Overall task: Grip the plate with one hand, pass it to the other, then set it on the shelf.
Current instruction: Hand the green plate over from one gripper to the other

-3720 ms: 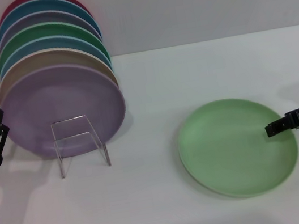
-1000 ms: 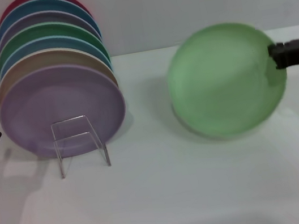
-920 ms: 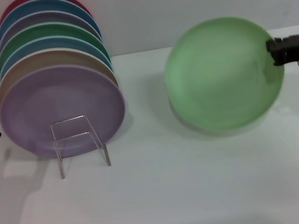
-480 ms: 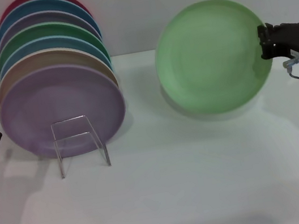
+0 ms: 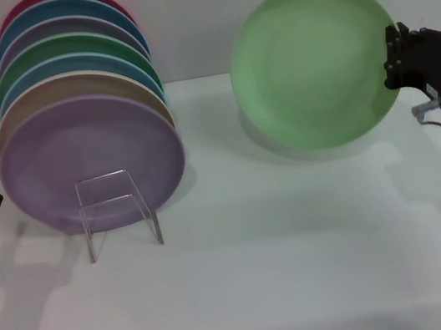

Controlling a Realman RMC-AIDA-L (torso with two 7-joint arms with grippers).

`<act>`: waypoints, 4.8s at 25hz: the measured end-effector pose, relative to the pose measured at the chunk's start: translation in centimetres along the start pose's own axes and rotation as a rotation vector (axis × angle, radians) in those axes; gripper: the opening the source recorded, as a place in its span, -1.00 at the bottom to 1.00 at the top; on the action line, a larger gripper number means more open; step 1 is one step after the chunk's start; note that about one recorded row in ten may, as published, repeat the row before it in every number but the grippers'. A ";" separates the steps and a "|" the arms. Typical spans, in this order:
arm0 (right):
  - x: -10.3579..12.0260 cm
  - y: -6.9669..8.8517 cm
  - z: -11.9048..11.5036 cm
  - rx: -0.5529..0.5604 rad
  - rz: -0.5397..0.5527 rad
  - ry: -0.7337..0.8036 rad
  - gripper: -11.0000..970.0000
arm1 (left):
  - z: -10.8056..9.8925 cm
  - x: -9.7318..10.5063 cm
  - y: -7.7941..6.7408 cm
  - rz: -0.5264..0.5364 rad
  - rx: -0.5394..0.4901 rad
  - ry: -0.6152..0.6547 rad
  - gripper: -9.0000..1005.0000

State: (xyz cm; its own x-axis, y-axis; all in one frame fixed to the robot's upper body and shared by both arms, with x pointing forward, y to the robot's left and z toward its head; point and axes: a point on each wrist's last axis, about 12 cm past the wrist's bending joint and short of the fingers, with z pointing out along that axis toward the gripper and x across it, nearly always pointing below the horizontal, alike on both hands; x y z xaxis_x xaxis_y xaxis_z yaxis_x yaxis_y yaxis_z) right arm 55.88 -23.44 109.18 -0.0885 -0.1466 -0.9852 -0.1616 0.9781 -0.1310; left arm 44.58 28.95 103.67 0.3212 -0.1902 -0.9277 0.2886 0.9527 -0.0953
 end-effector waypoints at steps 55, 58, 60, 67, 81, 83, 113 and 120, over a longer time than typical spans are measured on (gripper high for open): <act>4.8 11.6 -13.4 -0.053 -0.232 -0.356 -0.94 | -1.0 3.1 -6.3 -0.113 0.284 0.239 0.54; 4.8 11.9 -13.9 -0.054 -0.267 -0.349 -0.94 | -0.9 3.2 -6.3 -0.112 0.286 0.248 0.54; 4.8 12.0 -14.0 -0.056 -0.271 -0.350 -0.94 | -0.7 3.3 -6.5 -0.108 0.290 0.255 0.54; 5.0 12.1 -14.2 -0.070 -0.289 -0.350 -0.94 | -0.4 3.7 -7.6 -0.077 0.321 0.276 0.54; 5.1 12.2 -14.4 -0.091 -0.304 -0.356 -0.94 | 0.9 3.9 -7.5 -0.062 0.327 0.280 0.54; 5.1 12.2 -14.4 -0.092 -0.304 -0.356 -0.94 | 0.9 3.9 -7.3 -0.062 0.324 0.283 0.54; 5.0 12.3 -14.3 -0.098 -0.308 -0.357 -0.94 | 1.3 4.2 -7.3 -0.053 0.322 0.304 -0.54; 5.1 12.2 -14.2 -0.098 -0.307 -0.354 -0.94 | 1.5 4.3 -7.3 -0.051 0.325 0.307 -0.64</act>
State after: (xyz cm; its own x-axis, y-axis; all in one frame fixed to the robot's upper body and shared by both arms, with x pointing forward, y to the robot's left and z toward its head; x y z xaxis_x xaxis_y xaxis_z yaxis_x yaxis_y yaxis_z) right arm 39.45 -14.31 104.15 0.3154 -0.3510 -0.8817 -0.2210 0.8764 -0.4279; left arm 45.19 20.86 100.91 0.0308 -0.1089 -0.9936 0.5812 0.8107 -0.0709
